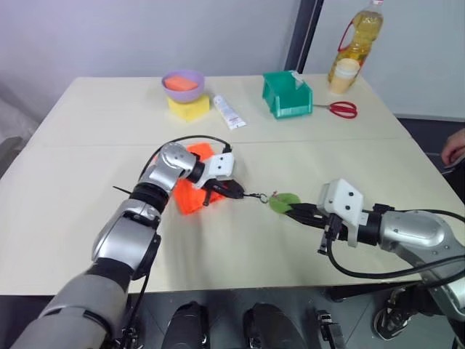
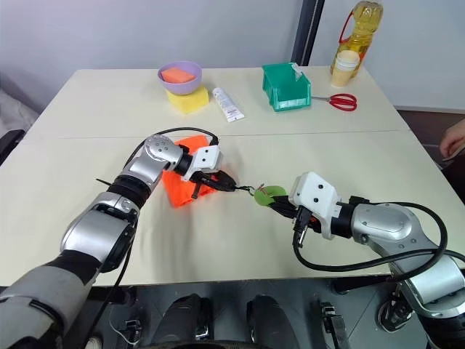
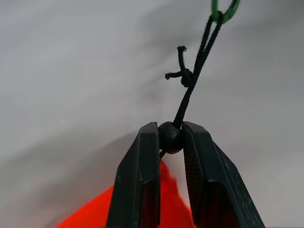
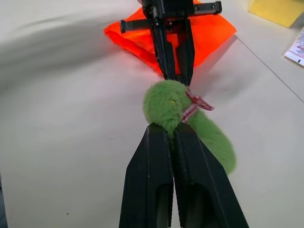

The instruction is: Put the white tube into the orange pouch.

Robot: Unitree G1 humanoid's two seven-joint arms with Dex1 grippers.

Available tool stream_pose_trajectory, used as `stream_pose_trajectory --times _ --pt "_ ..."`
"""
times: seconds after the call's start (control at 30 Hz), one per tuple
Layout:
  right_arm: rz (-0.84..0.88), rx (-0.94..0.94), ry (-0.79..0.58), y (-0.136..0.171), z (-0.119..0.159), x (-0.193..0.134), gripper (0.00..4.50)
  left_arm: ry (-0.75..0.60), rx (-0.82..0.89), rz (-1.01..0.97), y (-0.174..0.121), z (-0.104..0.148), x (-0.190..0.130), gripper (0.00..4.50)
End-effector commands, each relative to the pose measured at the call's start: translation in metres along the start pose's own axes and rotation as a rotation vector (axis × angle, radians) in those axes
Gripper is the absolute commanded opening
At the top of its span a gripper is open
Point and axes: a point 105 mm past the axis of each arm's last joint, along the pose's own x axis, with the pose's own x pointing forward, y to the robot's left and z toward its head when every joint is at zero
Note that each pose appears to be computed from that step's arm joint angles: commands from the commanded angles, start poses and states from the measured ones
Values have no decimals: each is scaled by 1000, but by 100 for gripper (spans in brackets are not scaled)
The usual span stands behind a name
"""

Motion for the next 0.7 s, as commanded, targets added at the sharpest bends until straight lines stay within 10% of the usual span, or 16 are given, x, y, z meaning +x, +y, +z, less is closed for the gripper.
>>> stream_pose_trajectory --times 0.03,0.7 --pt "-48 -46 -17 -7 7 -6 0 31 2 50 7 -5 -17 19" --pt "-87 -63 11 -20 -1 -13 0 -14 -102 107 7 -16 -42 19"
